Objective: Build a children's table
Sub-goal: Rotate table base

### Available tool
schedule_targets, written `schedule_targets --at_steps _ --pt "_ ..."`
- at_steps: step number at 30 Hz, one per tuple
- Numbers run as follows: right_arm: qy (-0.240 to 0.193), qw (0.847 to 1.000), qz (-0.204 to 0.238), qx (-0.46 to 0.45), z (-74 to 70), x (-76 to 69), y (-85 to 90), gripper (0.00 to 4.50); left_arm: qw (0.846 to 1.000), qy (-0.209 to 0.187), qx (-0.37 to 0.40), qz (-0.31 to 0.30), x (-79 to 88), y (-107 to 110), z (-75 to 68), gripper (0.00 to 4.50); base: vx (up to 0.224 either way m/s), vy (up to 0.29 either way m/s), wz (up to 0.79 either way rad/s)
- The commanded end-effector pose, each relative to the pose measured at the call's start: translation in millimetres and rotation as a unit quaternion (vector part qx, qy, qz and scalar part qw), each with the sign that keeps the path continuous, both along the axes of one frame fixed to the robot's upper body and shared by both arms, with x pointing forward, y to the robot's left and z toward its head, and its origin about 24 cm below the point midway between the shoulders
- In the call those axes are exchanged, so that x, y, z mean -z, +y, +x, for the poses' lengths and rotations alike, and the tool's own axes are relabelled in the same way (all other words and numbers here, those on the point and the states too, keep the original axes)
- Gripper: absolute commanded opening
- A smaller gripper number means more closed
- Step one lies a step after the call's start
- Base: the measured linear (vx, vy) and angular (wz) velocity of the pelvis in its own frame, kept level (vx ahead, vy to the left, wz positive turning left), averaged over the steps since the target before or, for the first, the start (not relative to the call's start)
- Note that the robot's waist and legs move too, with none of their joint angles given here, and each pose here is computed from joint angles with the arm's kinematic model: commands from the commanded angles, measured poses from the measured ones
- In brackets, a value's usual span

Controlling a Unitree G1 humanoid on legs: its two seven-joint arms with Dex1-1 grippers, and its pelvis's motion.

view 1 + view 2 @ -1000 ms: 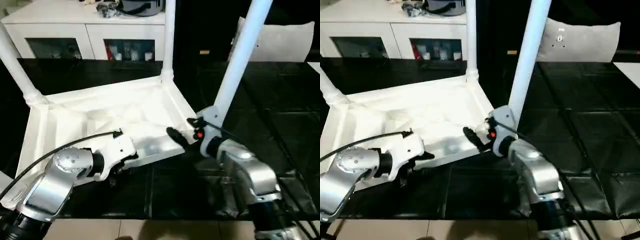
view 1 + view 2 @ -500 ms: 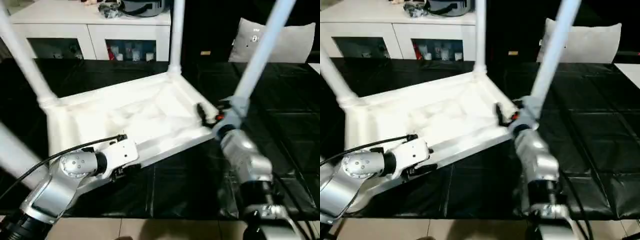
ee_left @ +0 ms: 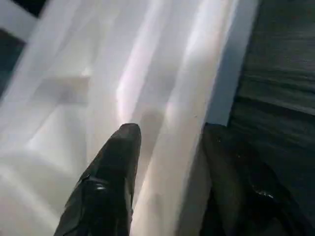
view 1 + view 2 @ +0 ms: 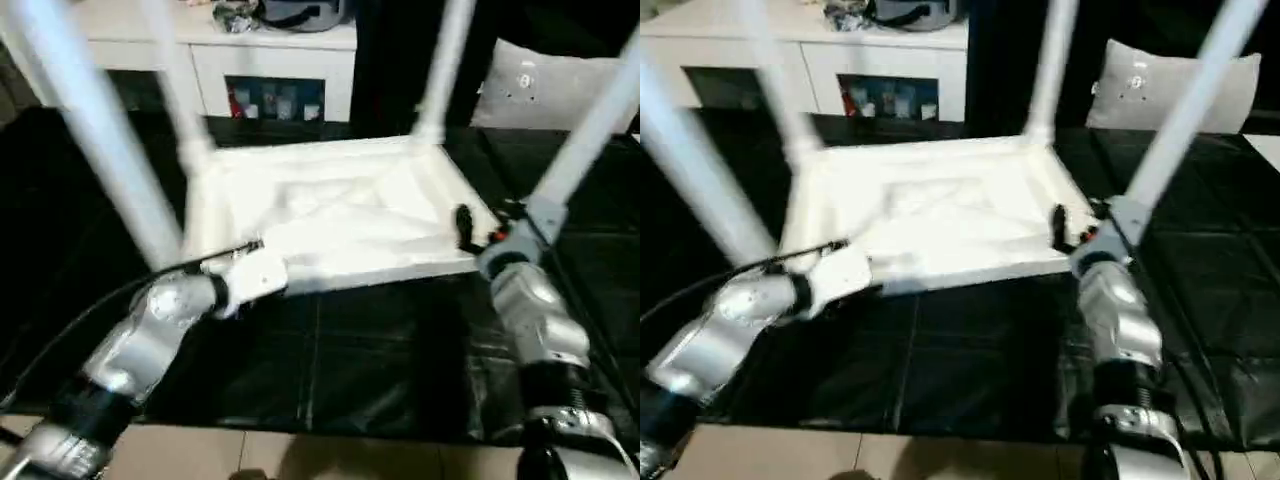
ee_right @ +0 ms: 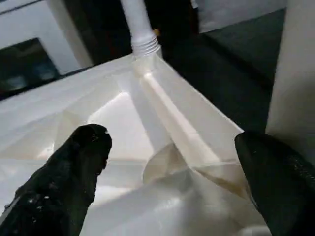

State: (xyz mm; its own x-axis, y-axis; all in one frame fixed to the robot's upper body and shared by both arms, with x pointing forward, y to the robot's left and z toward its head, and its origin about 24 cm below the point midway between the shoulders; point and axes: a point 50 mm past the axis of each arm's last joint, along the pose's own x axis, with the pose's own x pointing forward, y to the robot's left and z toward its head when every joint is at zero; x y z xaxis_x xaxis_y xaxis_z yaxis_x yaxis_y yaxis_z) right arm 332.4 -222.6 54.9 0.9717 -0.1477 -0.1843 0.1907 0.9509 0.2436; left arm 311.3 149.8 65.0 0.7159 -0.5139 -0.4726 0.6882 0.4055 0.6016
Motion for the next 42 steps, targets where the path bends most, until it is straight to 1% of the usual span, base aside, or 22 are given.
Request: schedule_targets --at_steps 1,5,8,9,10,12,14,17,18,21,22,24,27,28,29,30,34,35,36,39,40,42 --pt "0.008 0.999 -0.009 0.050 -9.3 2.8 -20.6 4.50 0.998 -0.049 -0.032 -0.008 -6.9 1.2 12.4 2.20 0.000 0.000 0.00" --pt "0.009 0.999 -0.011 0.032 -11.9 4.9 -11.3 4.50 0.994 -0.080 -0.058 -0.056 -5.0 -11.0 20.1 2.20 0.000 0.000 0.00" --pt "0.000 0.999 -0.030 -0.020 -11.4 2.7 3.3 4.50 0.981 -0.097 -0.089 -0.143 -8.2 -17.8 20.4 2.20 0.000 0.000 0.00" --pt "0.000 0.999 -0.030 -0.020 -11.4 2.7 3.3 4.50 0.981 -0.097 -0.089 -0.143 -8.2 -17.8 20.4 2.20 0.000 0.000 0.00" --pt "-0.011 0.996 -0.048 -0.072 -12.8 -0.8 15.1 4.50 0.965 -0.092 -0.115 -0.217 -9.8 -16.2 15.3 2.20 0.000 0.000 0.00" --pt "-0.018 0.993 -0.046 -0.109 -15.3 -3.9 25.4 4.50 0.953 -0.087 -0.130 -0.260 -8.5 -10.9 7.3 2.51 0.000 0.000 0.00" --pt "-0.025 0.985 -0.058 -0.158 -18.6 -6.2 34.9 4.50 0.940 -0.085 -0.150 -0.295 -4.7 -1.5 -5.9 2.56 0.000 0.000 0.00" --pt "-0.033 0.979 -0.060 -0.193 -22.6 -8.2 41.6 4.50 0.930 -0.096 -0.166 -0.312 -1.3 7.2 -18.4 2.70 0.000 0.000 0.00" --pt "-0.056 0.974 -0.068 -0.209 -24.1 -13.0 45.2 4.50 0.924 -0.099 -0.175 -0.326 1.3 12.0 -27.2 2.93 0.000 0.000 0.00" --pt "-0.038 0.965 -0.038 -0.257 -33.6 -12.8 55.8 4.50 0.906 -0.110 -0.218 -0.347 9.8 26.3 -50.7 3.09 0.000 0.000 0.00" --pt "-0.031 0.963 -0.050 -0.265 -35.5 -11.3 57.3 4.50 0.900 -0.114 -0.228 -0.354 11.0 29.1 -55.7 3.22 0.000 0.000 0.00" --pt "-0.034 0.960 -0.062 -0.270 -37.4 -10.2 58.8 4.50 0.890 -0.123 -0.239 -0.369 12.3 33.0 -65.1 3.34 0.000 0.000 0.00" --pt "-0.035 0.953 -0.049 -0.296 -41.8 -8.7 63.6 4.50 0.879 -0.143 -0.256 -0.375 15.8 39.8 -77.9 3.51 0.000 0.000 0.00" --pt "-0.047 0.950 -0.051 -0.304 -43.3 -10.6 65.1 4.50 0.873 -0.150 -0.270 -0.378 16.7 42.7 -81.1 3.59 0.000 0.000 0.00" --pt "-0.053 0.943 -0.066 -0.323 -46.9 -11.7 66.7 4.50 0.858 -0.153 -0.296 -0.390 19.4 48.3 -85.1 3.69 0.000 0.000 0.00" --pt "-0.050 0.940 -0.073 -0.329 -48.0 -11.3 66.9 4.50 0.854 -0.153 -0.303 -0.394 20.4 50.0 -85.9 3.78 0.000 0.000 0.00" --pt "-0.014 0.925 -0.100 -0.367 -56.5 -1.9 67.0 4.50 0.843 -0.157 -0.329 -0.397 24.3 61.6 -84.2 3.94 0.000 0.000 0.00" --pt "0.000 0.924 -0.099 -0.368 -59.0 2.3 65.0 4.50 0.842 -0.164 -0.331 -0.393 22.3 68.2 -77.2 4.16 0.000 0.000 0.00" --pt "0.006 0.925 -0.098 -0.366 -59.1 4.0 63.3 4.50 0.842 -0.166 -0.329 -0.395 19.9 70.7 -71.9 4.16 0.000 0.000 0.00" --pt "0.047 0.952 -0.114 -0.282 -51.8 13.5 47.0 4.50 0.848 -0.163 -0.311 -0.397 11.7 75.8 -51.5 4.42 0.000 0.000 0.00" --pt "0.076 0.958 -0.111 -0.252 -48.9 18.7 39.4 4.50 0.858 -0.146 -0.297 -0.393 11.4 75.0 -40.9 4.42 0.000 0.000 0.00" --pt "0.100 0.953 -0.131 -0.256 -47.2 24.4 36.6 4.50 0.868 -0.132 -0.289 -0.382 9.0 77.1 -20.4 4.42 0.000 0.000 0.00"
